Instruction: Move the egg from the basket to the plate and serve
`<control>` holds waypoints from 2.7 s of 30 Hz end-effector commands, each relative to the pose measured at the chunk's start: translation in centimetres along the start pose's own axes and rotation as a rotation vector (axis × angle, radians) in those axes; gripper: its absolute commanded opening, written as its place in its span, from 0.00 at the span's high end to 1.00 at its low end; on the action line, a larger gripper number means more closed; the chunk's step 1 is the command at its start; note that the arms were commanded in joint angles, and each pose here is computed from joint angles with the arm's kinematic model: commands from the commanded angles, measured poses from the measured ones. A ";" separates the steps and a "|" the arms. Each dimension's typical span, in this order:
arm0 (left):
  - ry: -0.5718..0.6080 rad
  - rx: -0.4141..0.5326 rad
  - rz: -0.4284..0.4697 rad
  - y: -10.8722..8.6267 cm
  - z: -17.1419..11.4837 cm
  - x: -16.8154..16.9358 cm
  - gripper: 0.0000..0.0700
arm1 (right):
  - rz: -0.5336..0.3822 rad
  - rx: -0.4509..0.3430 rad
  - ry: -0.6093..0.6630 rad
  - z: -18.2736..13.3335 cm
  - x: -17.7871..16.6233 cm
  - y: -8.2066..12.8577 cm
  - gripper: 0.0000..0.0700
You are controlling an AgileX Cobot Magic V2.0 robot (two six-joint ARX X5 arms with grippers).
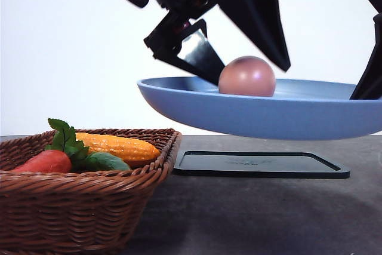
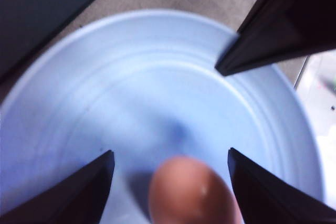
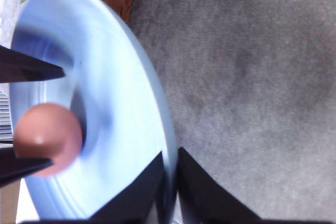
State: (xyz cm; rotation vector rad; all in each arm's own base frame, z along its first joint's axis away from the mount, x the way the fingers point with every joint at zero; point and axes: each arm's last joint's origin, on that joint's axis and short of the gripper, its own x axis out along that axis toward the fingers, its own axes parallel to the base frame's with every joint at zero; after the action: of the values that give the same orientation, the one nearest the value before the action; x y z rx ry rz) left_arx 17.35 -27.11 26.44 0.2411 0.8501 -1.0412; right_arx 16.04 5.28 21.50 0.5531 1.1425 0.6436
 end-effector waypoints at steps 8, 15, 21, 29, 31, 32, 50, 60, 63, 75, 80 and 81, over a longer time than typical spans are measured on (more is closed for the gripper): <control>-0.174 -0.025 0.038 0.2 1.9 -5.6 0.37 | -0.005 0.035 0.006 1.4 0.9 -0.9 1.00; -0.339 -0.058 0.175 0.6 1.5 -12.2 0.37 | -0.030 0.067 -0.029 5.0 1.8 -2.6 1.00; -0.467 -0.072 0.313 0.1 -0.1 -17.8 0.37 | -0.047 0.067 -0.083 10.4 2.1 -3.8 1.00; -0.569 -0.103 0.463 -0.7 -3.0 -23.0 0.37 | -0.064 0.112 -0.119 17.4 3.5 -6.4 1.00; -0.586 -0.107 0.470 -0.9 -3.6 -23.8 0.37 | -0.075 0.138 -0.110 18.7 4.2 -7.2 1.00; -0.593 -0.113 0.473 -0.9 -3.8 -24.1 0.37 | -0.077 0.147 -0.103 19.2 4.5 -7.6 1.00; -0.607 -0.127 0.489 -1.2 -5.1 -25.4 0.37 | -0.172 0.235 -0.016 21.5 7.7 -10.9 0.94; -0.590 -0.126 0.492 -1.0 -4.8 -25.0 0.38 | -0.170 0.223 -0.017 21.8 7.4 -10.6 0.64; -0.580 -0.125 0.493 -1.0 -4.6 -24.7 0.42 | -0.172 0.225 -0.016 22.1 6.7 -10.3 0.65; -0.434 -0.003 0.553 -0.2 -3.0 -21.5 0.93 | -0.185 0.056 -0.050 21.5 0.0 -5.2 0.93; -0.341 0.021 0.587 0.9 -2.0 -19.2 1.00 | -0.221 -0.057 -0.092 20.0 -2.9 -0.4 1.00; -0.320 0.022 0.600 1.3 -1.9 -18.8 1.00 | -0.240 -0.086 -0.102 19.6 -3.3 0.7 1.00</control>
State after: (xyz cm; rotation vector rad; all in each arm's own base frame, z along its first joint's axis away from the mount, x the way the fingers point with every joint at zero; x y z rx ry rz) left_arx 12.94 -12.84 37.88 0.2897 0.4536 -0.5045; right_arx 33.59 1.36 29.37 0.4186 1.0958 0.4251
